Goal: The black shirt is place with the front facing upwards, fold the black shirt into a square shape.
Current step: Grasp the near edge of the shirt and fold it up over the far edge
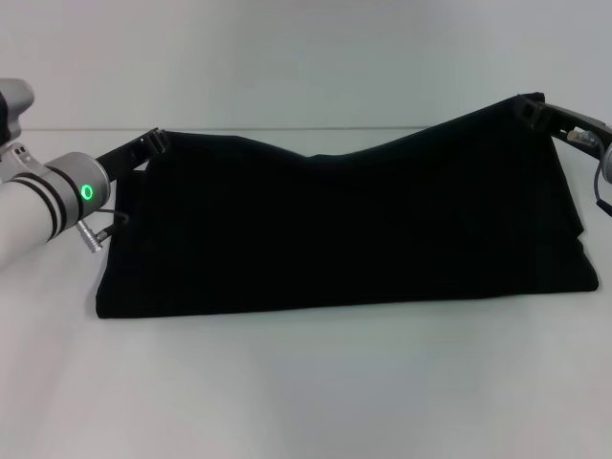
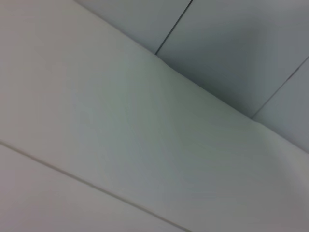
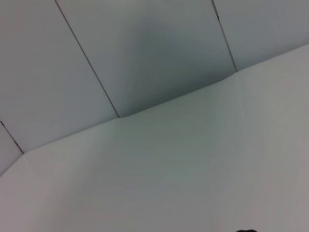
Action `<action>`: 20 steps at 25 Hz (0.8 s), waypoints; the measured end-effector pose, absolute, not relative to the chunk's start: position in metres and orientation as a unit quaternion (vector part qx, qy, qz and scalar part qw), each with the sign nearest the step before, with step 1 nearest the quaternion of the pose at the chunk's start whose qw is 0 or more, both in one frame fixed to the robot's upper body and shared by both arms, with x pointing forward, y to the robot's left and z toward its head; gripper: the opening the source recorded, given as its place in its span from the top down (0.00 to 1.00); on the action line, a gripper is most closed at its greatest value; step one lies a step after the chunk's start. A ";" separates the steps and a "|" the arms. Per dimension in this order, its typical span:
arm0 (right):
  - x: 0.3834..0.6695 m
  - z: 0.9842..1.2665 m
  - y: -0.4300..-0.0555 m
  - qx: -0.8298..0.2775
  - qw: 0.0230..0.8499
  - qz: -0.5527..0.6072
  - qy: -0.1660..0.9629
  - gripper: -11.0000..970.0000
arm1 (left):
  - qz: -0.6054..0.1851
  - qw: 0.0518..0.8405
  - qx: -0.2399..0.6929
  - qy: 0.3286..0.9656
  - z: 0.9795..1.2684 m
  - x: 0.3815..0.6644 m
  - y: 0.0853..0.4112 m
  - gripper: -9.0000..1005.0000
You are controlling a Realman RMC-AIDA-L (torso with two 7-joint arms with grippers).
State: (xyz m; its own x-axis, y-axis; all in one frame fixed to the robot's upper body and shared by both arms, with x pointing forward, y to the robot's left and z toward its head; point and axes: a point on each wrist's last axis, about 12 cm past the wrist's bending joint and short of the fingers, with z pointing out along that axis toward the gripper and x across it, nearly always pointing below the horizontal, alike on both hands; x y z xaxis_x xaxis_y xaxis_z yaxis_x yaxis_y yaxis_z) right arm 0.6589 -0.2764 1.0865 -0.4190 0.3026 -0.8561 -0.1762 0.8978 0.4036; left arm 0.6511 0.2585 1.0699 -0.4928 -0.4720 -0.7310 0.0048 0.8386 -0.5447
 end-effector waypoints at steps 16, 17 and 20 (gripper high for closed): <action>0.651 1.075 -0.278 0.055 0.549 0.220 0.804 0.47 | -0.295 0.496 -0.157 0.801 1.060 0.635 0.265 0.48; 0.648 1.075 -0.279 0.051 0.551 0.228 0.801 0.47 | -0.312 0.498 -0.151 0.795 1.061 0.631 0.268 0.44; 0.634 1.074 -0.282 0.010 0.561 0.257 0.787 0.47 | -0.378 0.507 -0.123 0.765 1.065 0.611 0.281 0.36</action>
